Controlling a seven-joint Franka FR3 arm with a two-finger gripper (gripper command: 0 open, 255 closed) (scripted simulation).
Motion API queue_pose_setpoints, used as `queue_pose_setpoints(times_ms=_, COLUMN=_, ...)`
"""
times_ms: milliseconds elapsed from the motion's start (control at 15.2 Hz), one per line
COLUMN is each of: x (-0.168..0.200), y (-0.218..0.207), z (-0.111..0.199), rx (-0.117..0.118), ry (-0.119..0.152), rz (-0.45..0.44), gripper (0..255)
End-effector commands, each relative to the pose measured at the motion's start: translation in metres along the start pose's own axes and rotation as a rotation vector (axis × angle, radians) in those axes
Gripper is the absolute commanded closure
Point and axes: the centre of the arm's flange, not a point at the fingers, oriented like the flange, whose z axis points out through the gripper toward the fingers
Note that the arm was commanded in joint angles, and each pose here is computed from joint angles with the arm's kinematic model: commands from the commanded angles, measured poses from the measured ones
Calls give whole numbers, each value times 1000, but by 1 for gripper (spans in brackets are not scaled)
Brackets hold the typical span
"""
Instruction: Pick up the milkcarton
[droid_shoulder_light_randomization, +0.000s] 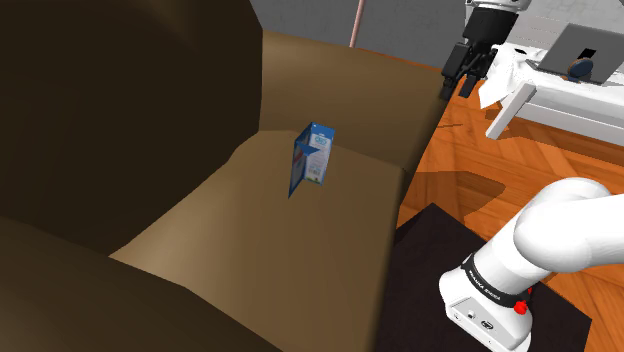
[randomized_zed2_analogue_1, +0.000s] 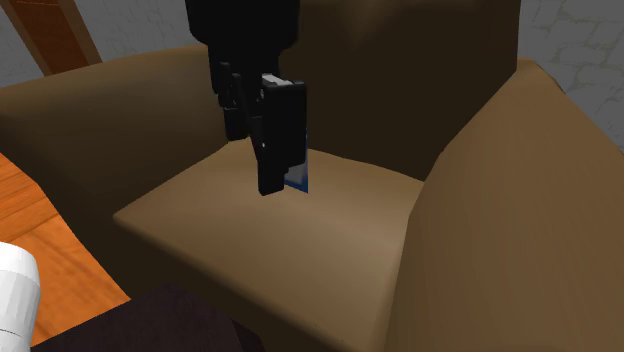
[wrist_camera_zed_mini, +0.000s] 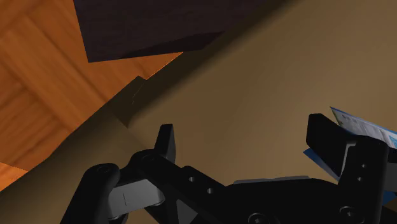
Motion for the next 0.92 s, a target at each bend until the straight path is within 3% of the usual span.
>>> queue_pose_setpoints(times_ms=0, x=0, y=0, z=0, rx=0, ry=0, rz=0, gripper=0)
queue_pose_setpoints(times_ms=858, x=45, y=-155, z=63, rx=-22, ry=45, rz=431, gripper=0)
